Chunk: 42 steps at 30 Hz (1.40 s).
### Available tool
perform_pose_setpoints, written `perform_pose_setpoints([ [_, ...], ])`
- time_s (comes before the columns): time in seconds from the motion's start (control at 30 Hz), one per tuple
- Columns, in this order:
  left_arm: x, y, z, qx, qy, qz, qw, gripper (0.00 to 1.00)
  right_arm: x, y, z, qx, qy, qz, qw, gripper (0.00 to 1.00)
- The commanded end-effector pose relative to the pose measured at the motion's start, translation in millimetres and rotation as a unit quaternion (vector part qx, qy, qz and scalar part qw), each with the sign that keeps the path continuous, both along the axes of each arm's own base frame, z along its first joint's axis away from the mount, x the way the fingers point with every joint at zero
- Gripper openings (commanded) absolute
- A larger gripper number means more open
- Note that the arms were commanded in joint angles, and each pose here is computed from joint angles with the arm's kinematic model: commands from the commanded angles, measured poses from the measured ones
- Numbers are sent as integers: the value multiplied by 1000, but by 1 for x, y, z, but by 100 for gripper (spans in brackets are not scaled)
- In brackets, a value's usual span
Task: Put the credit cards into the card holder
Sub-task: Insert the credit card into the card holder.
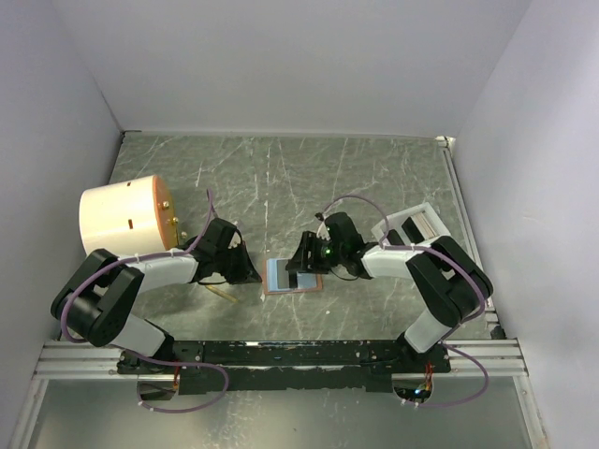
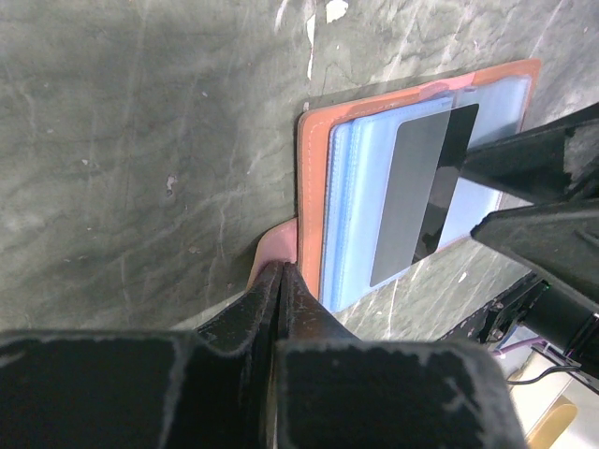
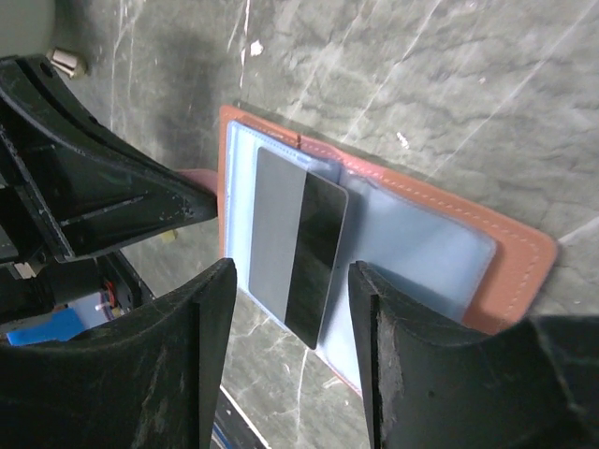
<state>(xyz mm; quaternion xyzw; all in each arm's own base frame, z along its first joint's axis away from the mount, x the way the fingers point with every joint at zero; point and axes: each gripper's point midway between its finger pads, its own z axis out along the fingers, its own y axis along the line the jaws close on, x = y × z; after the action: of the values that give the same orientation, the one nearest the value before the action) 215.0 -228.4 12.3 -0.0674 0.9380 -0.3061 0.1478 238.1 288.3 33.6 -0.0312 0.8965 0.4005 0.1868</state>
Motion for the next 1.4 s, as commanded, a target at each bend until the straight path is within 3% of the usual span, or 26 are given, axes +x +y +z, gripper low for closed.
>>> perform_pose_setpoints([
  [0.0, -5, 2, -6, 0, 10, -3, 1000, 9, -9, 5, -5, -11, 15, 6, 1000, 50],
  [0.53, -2, 0, -3, 0, 6, -4, 1000, 10, -14, 27, -6, 38, 19, 9, 999, 40],
  [0.7, -3, 3, -3, 7, 6, -8, 1000, 10, -3, 8, -11, -31, 1, -3, 1000, 46],
  [0.87, -3, 6, -1, 12, -1, -6, 1000, 10, 0, 0, -2, -48, -12, -6, 999, 47],
  [1.13, -2, 2, -1, 4, 1, -10, 1000, 10, -11, 9, -2, -23, 5, 2, 1000, 39],
  [1.37, -2, 0, -3, -1, 3, -11, 1000, 10, -14, 20, 2, -9, -7, 16, 1000, 26],
])
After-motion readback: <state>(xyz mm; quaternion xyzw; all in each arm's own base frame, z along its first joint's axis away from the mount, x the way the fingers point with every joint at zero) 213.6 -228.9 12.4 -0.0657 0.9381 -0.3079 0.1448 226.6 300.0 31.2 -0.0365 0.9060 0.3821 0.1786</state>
